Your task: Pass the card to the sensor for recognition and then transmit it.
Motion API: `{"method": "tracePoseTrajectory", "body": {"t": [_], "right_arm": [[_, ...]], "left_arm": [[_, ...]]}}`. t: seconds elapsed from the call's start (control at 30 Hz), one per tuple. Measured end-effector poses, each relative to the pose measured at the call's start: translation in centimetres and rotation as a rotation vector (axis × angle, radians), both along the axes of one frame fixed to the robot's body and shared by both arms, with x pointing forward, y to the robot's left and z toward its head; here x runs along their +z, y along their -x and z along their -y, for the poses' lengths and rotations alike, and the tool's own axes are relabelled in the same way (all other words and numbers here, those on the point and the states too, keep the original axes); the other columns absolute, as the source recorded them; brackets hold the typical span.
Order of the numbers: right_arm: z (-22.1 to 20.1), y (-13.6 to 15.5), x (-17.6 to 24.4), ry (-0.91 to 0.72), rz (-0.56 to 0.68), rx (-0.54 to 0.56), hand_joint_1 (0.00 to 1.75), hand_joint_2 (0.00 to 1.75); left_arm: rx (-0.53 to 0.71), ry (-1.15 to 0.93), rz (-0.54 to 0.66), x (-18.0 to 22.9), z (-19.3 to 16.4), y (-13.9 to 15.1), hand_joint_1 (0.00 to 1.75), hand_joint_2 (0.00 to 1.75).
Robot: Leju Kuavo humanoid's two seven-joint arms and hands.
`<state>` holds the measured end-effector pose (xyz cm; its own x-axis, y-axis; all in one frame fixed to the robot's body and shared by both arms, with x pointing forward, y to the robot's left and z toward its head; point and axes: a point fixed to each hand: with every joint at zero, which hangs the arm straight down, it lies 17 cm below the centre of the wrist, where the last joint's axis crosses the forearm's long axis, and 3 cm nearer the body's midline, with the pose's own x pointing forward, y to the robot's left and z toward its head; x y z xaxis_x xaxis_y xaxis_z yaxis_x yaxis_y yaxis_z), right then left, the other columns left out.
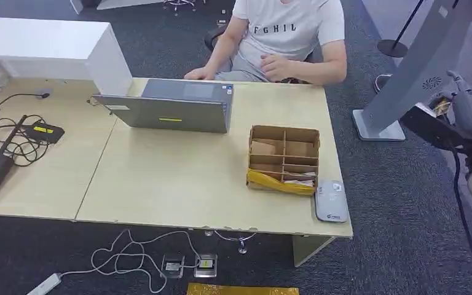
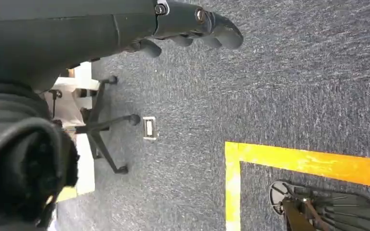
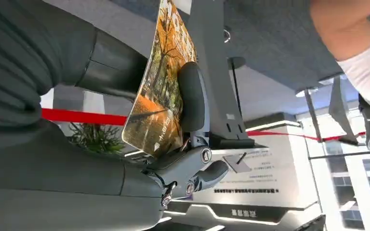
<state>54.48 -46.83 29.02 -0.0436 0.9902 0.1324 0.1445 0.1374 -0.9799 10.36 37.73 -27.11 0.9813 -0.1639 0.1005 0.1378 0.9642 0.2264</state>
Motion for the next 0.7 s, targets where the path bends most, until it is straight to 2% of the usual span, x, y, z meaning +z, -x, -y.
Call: {"method": "tracePoseTrajectory", "body": {"t": [0.2, 0.7], "right_arm": [[-2.8, 2.4, -5.1, 0.008, -0.078, 0.046, 1.75, 1.75], [-6.9, 4.4, -10.3, -0.025, -0.139, 0.113, 1.75, 1.75]], "left_arm": [[0.009, -0.003, -0.015, 0.0, 0.0, 0.3, 0.00, 0.00], [0.003, -0.008, -0.003, 0.0, 0.0, 0.0, 0.00, 0.00]]}}
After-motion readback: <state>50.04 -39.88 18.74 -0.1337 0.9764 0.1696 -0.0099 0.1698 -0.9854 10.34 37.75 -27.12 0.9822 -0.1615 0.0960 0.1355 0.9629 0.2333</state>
